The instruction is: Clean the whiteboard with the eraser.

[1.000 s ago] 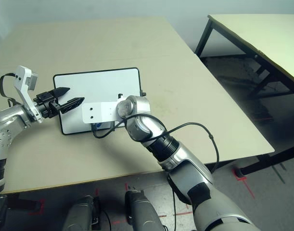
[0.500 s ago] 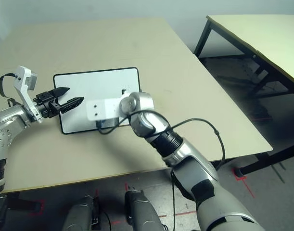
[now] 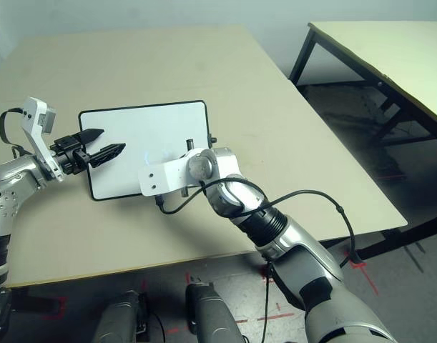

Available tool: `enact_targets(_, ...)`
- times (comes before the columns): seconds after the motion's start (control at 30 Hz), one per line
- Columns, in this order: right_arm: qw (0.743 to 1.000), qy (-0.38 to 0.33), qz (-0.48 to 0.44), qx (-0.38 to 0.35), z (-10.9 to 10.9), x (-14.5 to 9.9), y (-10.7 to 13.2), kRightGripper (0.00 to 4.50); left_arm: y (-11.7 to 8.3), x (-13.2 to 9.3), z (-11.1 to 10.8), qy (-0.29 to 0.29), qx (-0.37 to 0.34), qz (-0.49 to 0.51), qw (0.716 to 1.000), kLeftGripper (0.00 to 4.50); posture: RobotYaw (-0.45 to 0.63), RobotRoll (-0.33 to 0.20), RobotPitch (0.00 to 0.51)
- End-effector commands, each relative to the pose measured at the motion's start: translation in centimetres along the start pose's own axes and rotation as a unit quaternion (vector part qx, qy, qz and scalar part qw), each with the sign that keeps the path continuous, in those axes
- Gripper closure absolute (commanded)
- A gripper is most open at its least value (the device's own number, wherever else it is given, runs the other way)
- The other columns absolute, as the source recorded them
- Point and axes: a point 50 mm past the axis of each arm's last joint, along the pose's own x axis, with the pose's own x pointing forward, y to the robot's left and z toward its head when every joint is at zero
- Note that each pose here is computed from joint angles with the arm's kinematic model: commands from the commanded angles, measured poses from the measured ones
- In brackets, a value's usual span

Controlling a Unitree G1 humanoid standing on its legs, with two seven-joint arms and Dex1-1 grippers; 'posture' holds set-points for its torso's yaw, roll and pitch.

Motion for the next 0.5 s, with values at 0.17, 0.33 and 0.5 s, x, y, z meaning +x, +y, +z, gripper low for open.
enact_targets(0.17,1.000,0.000,-0.009,-0.001,0.2,0.5,0.0,4.19,0.0,-0.3,-0.1,0.005,0.003,0.001,1.000,0.00,-0.03,0.000,0.133)
enact_targets(0.33,0.998,0.023,0.055,-0.027,-1.1,0.1,3.2,4.19,0.0,-0.4,-0.2,0.006,0.001,0.002,1.000,0.00,-0.03,0.000,0.136)
enact_targets(0.5,1.000,0.018,0.000,-0.007,-0.8,0.1,1.0,4.19,-0.1,-0.4,-0.3,0.006,-0.001,0.002,1.000,0.00,-0.04,0.000,0.139)
